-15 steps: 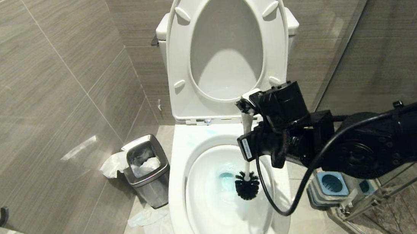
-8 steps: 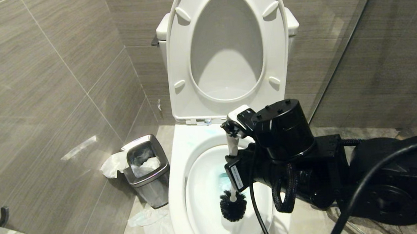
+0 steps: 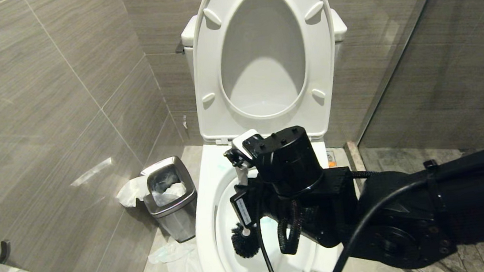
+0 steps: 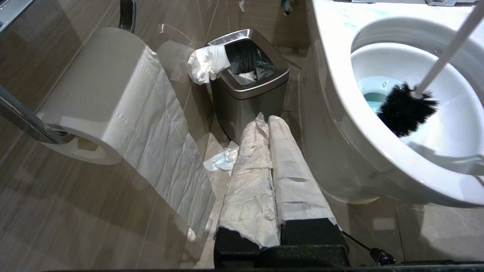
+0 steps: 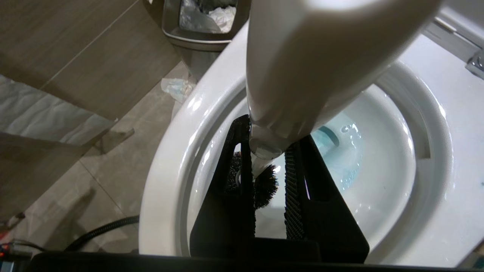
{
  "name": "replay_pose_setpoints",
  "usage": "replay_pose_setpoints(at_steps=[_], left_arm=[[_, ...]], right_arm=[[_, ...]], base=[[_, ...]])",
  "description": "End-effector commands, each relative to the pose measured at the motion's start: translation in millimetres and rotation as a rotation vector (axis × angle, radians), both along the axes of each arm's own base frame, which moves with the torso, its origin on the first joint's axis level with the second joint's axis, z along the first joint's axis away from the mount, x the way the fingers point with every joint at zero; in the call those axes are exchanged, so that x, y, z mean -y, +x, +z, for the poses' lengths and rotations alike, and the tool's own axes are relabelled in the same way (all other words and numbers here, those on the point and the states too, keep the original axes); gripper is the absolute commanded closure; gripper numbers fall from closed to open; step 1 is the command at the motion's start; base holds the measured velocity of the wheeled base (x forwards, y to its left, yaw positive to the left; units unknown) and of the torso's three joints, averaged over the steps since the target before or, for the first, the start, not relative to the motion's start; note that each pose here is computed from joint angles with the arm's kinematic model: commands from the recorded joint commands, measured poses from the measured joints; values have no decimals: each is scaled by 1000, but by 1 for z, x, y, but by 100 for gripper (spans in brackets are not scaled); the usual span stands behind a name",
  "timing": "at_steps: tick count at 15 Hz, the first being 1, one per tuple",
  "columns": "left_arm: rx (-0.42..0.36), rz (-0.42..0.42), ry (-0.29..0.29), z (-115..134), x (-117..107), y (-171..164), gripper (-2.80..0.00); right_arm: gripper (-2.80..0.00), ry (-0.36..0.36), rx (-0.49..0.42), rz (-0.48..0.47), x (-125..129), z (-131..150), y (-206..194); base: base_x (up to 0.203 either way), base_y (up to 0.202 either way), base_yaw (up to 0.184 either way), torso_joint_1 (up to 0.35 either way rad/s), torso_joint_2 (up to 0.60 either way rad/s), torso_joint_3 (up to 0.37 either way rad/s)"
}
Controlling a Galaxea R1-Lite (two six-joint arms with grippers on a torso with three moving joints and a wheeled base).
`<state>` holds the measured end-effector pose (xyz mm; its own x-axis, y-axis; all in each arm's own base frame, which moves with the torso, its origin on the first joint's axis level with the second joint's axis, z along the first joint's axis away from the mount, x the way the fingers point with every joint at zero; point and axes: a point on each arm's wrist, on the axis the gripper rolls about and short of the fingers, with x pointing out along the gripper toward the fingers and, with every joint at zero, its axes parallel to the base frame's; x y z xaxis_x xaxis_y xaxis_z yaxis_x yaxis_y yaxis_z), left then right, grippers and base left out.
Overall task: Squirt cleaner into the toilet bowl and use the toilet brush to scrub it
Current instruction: Scrub the toilet bowl
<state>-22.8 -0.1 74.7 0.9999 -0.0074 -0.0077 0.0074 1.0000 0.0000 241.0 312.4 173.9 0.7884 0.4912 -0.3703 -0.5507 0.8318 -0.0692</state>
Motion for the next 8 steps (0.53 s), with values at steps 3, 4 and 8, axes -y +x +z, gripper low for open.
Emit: replay_pose_setpoints(at_steps=[3,4,8], left_arm=[[-2,1,0,0,0,0,0],[-2,0,0,0,0,0,0],[-2,0,0,0,0,0,0]], right_arm=[[0,5,5,-41,-21,-19,36],[0,11,11,-62,-20,-21,48],[0,48,51,-124,-12,-11,79]], base=[[0,0,0,0,0,0],[0,0,0,0,0,0],[0,0,0,0,0,0]])
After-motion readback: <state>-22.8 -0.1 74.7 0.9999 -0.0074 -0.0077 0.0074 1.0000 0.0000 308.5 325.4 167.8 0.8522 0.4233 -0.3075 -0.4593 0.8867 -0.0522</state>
